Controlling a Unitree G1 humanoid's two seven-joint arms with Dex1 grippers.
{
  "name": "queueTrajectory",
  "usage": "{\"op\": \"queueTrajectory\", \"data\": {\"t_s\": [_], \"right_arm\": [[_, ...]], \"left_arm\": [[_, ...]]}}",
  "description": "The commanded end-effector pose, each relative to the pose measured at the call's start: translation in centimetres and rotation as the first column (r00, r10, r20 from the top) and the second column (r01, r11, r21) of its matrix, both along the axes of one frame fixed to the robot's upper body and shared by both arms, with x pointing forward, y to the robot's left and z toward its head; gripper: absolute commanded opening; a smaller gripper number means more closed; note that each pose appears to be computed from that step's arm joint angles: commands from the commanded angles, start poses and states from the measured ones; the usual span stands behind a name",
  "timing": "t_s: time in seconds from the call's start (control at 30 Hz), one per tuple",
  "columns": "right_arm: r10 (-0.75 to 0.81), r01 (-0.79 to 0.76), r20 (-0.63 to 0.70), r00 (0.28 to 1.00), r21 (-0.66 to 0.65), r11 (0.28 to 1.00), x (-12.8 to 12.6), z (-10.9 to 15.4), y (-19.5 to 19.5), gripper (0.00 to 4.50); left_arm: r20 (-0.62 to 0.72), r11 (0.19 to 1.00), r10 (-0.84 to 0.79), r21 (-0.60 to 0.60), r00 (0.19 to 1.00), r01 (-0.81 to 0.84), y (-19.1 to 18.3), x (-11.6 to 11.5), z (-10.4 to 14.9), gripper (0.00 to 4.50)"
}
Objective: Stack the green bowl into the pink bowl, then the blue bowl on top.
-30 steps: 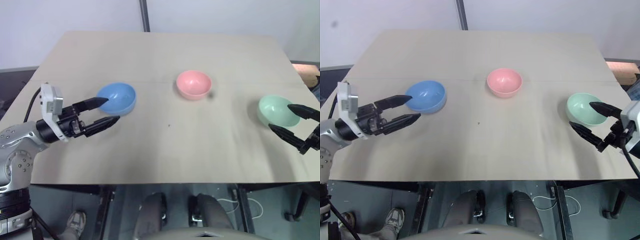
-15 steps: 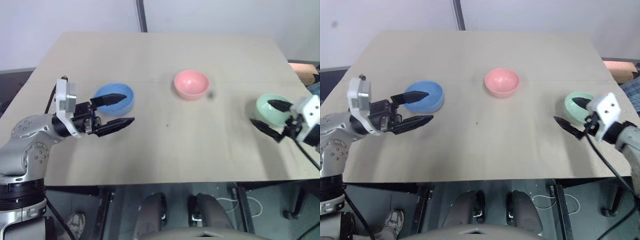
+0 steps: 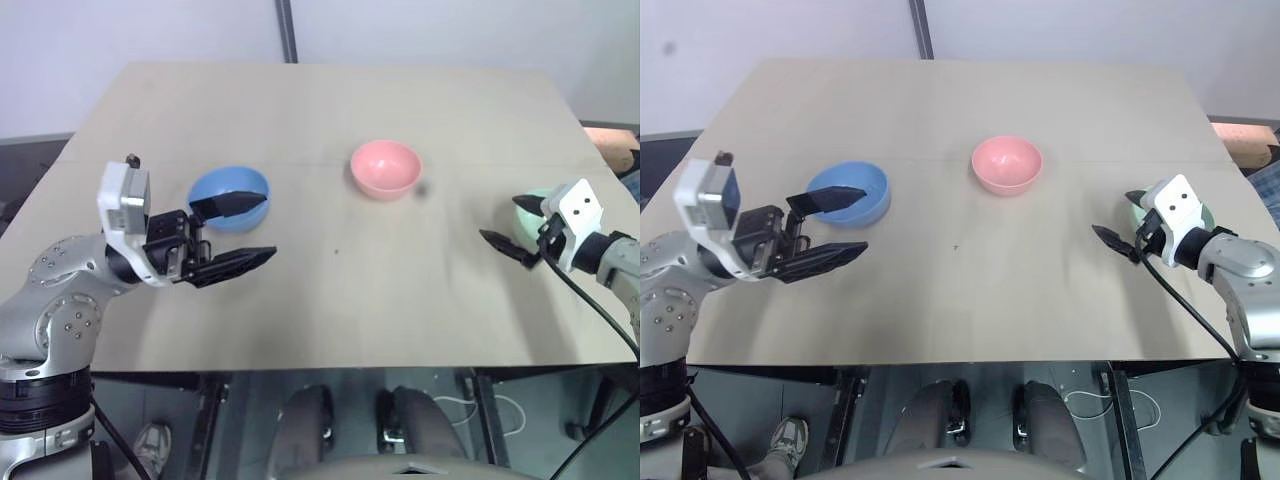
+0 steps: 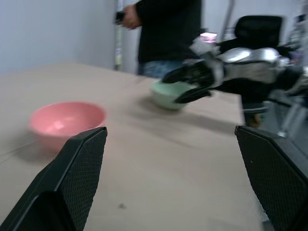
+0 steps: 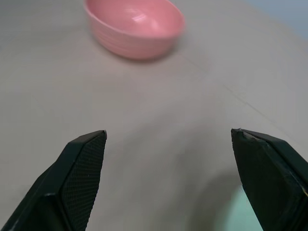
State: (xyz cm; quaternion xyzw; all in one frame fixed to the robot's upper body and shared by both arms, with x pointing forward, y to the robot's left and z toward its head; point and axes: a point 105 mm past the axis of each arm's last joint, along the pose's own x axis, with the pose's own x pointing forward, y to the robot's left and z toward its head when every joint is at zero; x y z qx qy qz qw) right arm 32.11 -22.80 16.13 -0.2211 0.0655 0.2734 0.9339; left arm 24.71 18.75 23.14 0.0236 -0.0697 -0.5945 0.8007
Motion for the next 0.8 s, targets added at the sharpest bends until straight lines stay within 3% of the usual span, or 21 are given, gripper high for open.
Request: {"op": "queueTrajectory", "data": {"t_s": [0.03,0.17,0.23,0.33,0.4,0.47,0.57,0.8], "right_arm": [[0.037,-0.038,0.089,0.995,0.005,0.999,-0.3,1.6,1.2,4.50],[0.211,-0.239,0.180,0.961,0.152,0.959,-2.0,3.9,3.9,4.50],[0.237,-0.274,0.218,0.947,0.159,0.948,-3.0,4.6,4.2,4.50],[0.279,-0.306,0.194,0.940,0.130,0.943,-4.4,4.0,4.8,4.50],[0.281,-0.305,0.184,0.942,0.119,0.945,-4.9,3.8,5.0,4.50],[0.257,-0.283,0.197,0.946,0.121,0.951,-5.3,4.0,4.9,4.50],[0.212,-0.243,0.228,0.950,0.122,0.962,-6.1,4.6,4.7,4.50],[0.129,-0.165,0.262,0.956,0.121,0.979,-8.3,5.5,4.0,4.50]], "left_arm": [[0.065,0.989,0.134,0.053,0.989,-0.137,0.3,1.3,0.3,4.49],[0.241,0.911,0.289,0.228,0.926,-0.344,-1.4,4.1,-0.5,4.49],[0.362,0.858,0.328,0.273,0.873,-0.435,-2.8,5.7,0.2,4.49],[0.435,0.798,0.309,0.364,0.846,-0.479,-5.0,7.9,0.8,4.49],[0.537,0.719,0.179,0.501,0.824,-0.482,-6.3,8.8,0.4,4.49],[0.530,0.693,0.070,0.583,0.845,-0.424,-8.0,10.2,-0.2,4.49],[0.526,0.577,-0.074,0.715,0.847,-0.394,-10.2,12.9,-1.8,4.49],[0.546,0.490,-0.254,0.784,0.798,-0.381,-14.9,16.8,-2.7,4.49]]}}
